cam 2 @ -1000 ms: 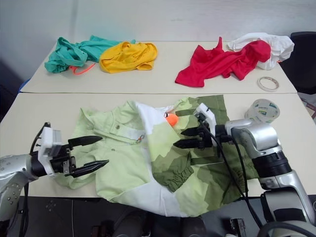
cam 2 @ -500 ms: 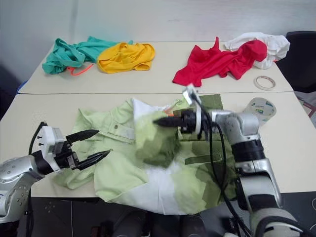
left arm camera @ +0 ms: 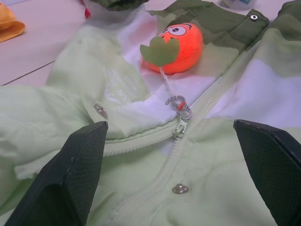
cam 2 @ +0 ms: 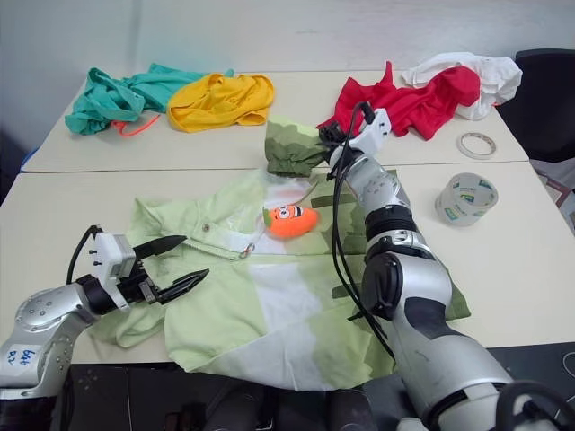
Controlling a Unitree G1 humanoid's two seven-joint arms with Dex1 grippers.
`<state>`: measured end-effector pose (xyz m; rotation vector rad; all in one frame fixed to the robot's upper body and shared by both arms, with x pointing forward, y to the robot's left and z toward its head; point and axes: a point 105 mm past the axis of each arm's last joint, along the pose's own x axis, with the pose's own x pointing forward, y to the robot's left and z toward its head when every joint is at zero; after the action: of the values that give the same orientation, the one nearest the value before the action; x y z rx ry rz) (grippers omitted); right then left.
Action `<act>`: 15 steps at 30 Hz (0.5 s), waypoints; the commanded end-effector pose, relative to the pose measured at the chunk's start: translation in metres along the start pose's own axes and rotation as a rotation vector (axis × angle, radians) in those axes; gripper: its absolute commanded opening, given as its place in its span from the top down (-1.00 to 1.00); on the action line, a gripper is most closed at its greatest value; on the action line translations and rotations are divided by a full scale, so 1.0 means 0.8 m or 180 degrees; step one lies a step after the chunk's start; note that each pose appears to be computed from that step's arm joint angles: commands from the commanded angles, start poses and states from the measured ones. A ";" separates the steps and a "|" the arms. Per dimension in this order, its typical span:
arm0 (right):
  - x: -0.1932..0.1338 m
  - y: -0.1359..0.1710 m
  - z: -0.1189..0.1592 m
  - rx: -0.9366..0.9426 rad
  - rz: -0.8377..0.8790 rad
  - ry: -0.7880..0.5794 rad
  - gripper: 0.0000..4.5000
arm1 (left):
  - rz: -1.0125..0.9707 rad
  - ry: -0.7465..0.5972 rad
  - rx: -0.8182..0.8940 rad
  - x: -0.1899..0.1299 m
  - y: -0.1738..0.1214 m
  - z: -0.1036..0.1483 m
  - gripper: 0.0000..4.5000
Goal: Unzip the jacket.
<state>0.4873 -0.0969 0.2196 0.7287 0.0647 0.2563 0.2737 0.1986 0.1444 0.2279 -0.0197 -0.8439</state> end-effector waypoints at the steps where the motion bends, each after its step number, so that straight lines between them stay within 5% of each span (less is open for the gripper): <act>1: -0.002 0.020 0.030 -0.1432 0.0234 -0.0311 -0.05 | 0.0043 -0.0063 0.0108 0.003 0.003 0.007 -1.00; 4: -0.006 0.022 0.024 -0.1324 0.0561 -0.0022 -0.48 | 0.0053 -0.0066 0.0133 0.005 0.004 0.006 -1.00; 7: -0.028 0.043 0.031 -0.1749 0.1448 0.0096 -0.94 | 0.0033 -0.0049 0.0143 0.007 0.004 0.005 -1.00; 10: -0.059 0.046 0.035 -0.2456 0.2121 0.0305 -0.98 | -0.0039 -0.0031 0.0187 0.008 0.004 0.007 -1.00; 15: -0.115 0.039 -0.011 -0.3280 0.3248 0.1187 -0.98 | -0.0418 0.0097 0.0306 0.012 -0.001 0.009 -1.00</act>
<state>0.4070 -0.1060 0.2299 -0.2769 -0.0767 1.1474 0.2798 0.1949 0.1439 0.2846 0.0030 -0.9174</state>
